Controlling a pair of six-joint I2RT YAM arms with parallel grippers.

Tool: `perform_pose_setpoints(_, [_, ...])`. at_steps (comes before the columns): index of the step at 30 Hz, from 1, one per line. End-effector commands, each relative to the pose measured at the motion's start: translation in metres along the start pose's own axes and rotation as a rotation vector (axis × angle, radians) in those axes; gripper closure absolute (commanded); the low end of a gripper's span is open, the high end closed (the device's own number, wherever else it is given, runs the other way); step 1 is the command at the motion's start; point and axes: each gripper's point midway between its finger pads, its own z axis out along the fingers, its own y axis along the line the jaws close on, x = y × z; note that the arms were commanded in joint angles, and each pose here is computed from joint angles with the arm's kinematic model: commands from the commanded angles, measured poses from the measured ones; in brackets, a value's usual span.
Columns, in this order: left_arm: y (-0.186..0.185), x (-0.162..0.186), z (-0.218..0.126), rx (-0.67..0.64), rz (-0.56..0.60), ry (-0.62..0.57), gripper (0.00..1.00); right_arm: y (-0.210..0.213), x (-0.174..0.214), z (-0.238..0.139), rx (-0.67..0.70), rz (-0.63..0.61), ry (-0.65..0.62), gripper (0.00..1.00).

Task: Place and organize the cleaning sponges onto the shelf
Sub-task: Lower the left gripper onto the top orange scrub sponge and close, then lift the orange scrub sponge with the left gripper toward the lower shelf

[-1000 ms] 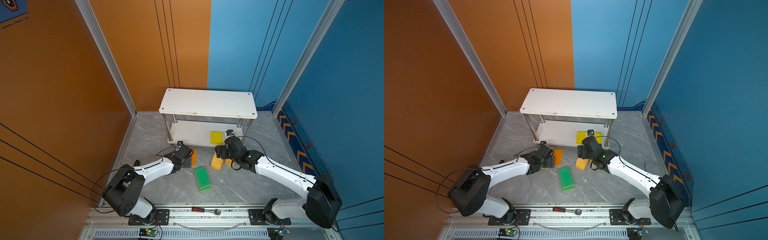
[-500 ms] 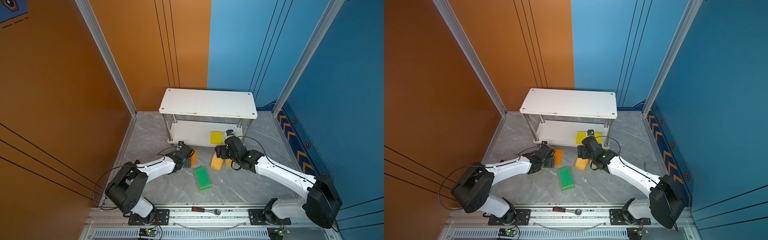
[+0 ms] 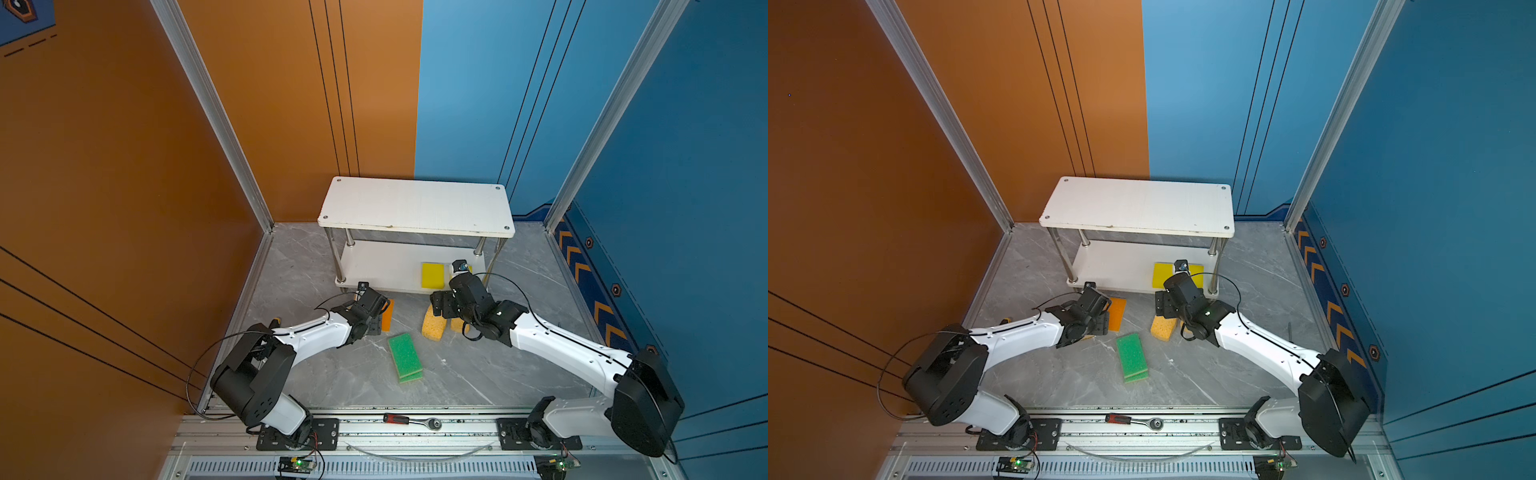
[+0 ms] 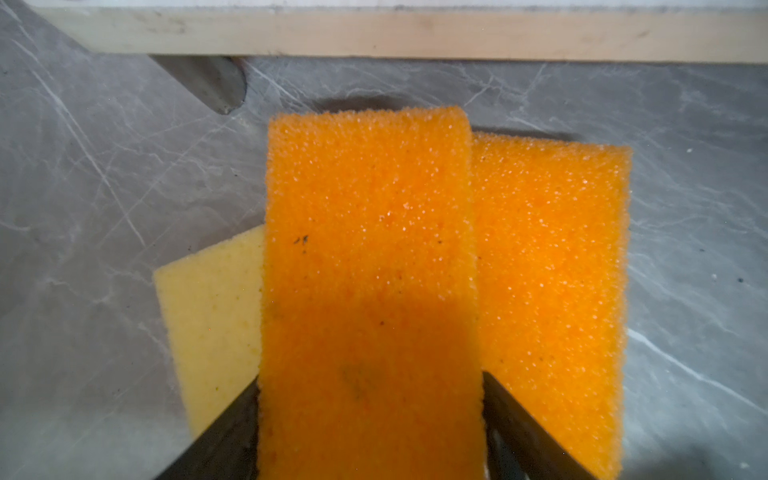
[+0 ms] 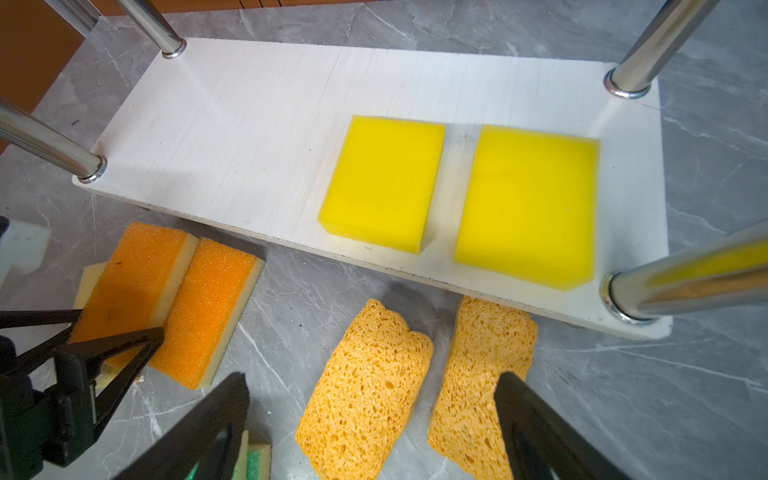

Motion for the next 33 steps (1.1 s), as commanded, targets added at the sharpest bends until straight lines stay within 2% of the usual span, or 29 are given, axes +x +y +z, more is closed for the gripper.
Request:
perform_pose_setpoints(1, [-0.005, 0.001, -0.001, 0.008, 0.014, 0.011, 0.28, -0.015, -0.006, 0.0, 0.03, 0.046, -0.021, 0.09])
perform_pose_setpoints(4, [-0.007, -0.001, -0.003, 0.014, 0.013, 0.005, 0.33, -0.016, -0.006, 0.0, 0.032, 0.047, -0.022, 0.09])
perform_pose_setpoints(10, [-0.011, -0.003, -0.007, 0.024, 0.018, -0.005, 0.35, -0.017, -0.004, 0.0, 0.034, 0.049, -0.019, 0.09])
perform_pose_setpoints(33, [-0.015, -0.028, -0.057, 0.074, 0.011, -0.114, 0.33, -0.019, -0.005, -0.003, 0.032, 0.057, -0.026, 0.09])
